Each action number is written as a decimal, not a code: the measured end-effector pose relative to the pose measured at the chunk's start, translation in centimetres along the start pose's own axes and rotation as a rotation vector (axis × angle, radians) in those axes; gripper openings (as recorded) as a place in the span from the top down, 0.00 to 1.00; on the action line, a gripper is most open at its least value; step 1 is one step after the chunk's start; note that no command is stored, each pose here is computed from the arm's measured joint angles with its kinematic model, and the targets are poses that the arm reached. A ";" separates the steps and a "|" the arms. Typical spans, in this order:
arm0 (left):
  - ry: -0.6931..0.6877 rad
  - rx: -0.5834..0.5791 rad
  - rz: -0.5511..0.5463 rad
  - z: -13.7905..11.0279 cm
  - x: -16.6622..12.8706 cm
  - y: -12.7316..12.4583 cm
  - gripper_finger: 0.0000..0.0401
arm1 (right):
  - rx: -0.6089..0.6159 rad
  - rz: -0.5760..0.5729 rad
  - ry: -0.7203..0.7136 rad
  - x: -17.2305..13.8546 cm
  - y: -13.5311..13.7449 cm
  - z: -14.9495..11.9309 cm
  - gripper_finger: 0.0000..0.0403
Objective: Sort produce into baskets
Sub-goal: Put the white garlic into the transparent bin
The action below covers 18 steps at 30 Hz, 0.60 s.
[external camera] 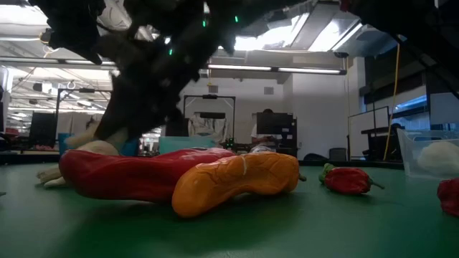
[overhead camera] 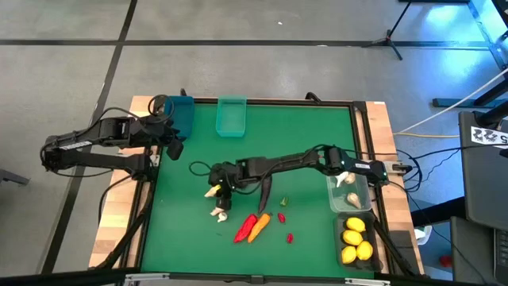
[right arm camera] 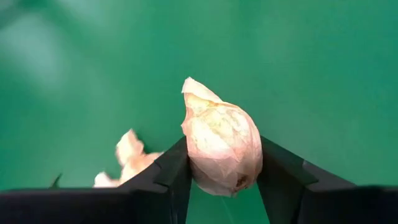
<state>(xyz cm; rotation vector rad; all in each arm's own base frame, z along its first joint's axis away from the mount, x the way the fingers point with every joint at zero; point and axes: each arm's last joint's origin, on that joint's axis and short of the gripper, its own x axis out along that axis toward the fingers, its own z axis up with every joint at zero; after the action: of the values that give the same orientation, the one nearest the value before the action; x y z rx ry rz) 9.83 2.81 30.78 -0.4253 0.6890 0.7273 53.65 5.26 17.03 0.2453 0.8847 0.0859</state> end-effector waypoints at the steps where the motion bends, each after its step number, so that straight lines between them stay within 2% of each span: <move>1: 0.000 0.000 0.000 0.0 0.0 0.0 0.54 | -0.016 0.000 0.018 -0.6 0.1 0.4 0.62; 8: 0.000 0.001 0.000 0.0 0.0 0.0 0.54 | -0.115 -0.036 0.219 -5.4 0.7 1.7 0.62; 18: 0.007 0.006 0.004 -0.1 0.0 0.0 0.54 | -0.095 -0.074 0.409 -15.3 1.7 -0.2 0.62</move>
<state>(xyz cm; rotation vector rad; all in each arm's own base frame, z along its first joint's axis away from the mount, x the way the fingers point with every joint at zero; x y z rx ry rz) 9.76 2.79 30.73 -0.4211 0.6992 0.7278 43.86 4.30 28.92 0.1061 1.2915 0.1108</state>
